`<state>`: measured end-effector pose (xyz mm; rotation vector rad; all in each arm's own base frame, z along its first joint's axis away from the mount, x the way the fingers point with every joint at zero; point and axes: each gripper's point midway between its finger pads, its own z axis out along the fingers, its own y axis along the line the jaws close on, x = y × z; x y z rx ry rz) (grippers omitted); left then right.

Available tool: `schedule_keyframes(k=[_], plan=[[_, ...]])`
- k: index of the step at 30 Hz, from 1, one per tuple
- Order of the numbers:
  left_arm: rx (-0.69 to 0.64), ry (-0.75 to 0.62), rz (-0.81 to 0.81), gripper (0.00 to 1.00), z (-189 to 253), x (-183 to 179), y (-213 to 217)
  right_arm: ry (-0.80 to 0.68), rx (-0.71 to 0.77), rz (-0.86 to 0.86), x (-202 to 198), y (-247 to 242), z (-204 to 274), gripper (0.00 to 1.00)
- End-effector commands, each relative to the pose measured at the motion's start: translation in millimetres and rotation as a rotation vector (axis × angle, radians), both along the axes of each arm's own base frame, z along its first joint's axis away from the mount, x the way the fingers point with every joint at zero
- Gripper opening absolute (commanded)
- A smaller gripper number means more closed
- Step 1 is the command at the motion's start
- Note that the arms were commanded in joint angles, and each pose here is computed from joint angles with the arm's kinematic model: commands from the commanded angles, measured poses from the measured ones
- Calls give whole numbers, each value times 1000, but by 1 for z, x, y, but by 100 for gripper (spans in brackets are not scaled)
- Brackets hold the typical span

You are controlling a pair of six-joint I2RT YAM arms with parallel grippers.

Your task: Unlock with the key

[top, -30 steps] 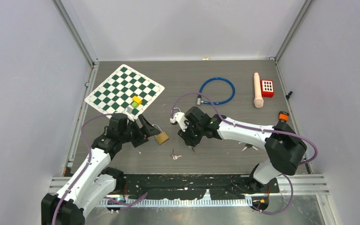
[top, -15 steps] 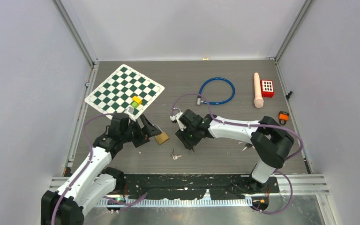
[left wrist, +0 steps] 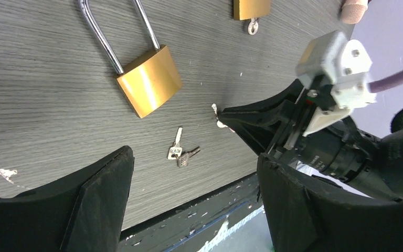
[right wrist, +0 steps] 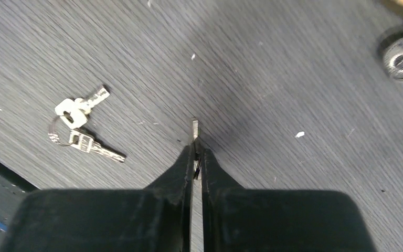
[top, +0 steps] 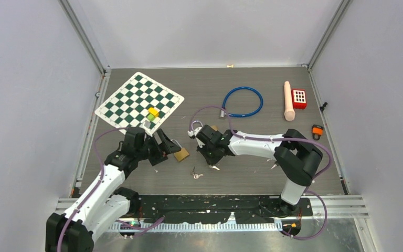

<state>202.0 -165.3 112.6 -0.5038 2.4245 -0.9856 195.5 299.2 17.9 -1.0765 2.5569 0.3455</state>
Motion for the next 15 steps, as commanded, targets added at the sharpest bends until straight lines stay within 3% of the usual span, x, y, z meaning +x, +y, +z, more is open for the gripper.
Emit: schedule_keyframes(k=[1,11,15], plan=[[-44,-49,-31,84,15,4,-10,-51,31,20,-1,-3,13,6],[-147,-27,-77,84,27,0,-42,-272,273,96,12,14,81,5],[-245,27,-53,84,34,5,-56,-385,339,118,14,12,101,5]])
